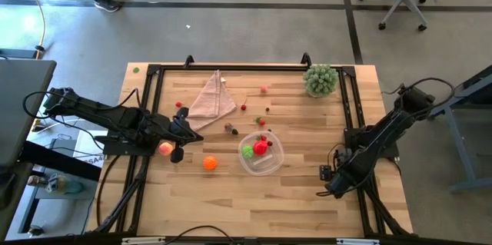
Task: Pick and placing Produce into tupperware
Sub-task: Put the green watermelon into the transparent bin
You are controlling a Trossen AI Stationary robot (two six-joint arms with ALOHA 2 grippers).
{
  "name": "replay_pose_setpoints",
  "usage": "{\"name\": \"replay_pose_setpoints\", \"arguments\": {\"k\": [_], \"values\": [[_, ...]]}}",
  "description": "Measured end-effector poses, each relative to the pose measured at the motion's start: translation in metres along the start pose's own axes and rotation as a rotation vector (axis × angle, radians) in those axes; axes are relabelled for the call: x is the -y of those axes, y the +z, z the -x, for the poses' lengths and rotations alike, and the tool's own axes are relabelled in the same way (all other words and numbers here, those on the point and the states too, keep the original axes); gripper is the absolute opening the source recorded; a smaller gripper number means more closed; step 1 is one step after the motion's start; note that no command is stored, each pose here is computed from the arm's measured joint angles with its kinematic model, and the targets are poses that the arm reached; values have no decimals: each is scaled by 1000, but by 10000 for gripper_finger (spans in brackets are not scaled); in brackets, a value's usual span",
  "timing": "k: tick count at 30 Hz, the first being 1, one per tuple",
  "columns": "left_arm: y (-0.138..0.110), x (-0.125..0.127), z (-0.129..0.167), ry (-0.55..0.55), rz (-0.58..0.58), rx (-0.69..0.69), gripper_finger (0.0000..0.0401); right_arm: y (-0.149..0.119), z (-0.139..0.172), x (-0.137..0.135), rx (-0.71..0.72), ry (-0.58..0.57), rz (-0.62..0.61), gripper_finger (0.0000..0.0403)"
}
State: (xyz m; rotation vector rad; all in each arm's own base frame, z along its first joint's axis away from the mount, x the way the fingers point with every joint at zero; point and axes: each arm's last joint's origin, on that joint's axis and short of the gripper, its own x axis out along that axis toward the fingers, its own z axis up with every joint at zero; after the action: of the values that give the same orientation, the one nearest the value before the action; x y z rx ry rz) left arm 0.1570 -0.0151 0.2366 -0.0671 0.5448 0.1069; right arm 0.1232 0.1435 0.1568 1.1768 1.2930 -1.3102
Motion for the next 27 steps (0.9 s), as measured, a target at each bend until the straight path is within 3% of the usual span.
{"name": "replay_pose_setpoints", "arguments": {"k": [27], "values": [[0,0,0,0,0,0,1,3,-1,-12,-43,52,-77,376]]}}
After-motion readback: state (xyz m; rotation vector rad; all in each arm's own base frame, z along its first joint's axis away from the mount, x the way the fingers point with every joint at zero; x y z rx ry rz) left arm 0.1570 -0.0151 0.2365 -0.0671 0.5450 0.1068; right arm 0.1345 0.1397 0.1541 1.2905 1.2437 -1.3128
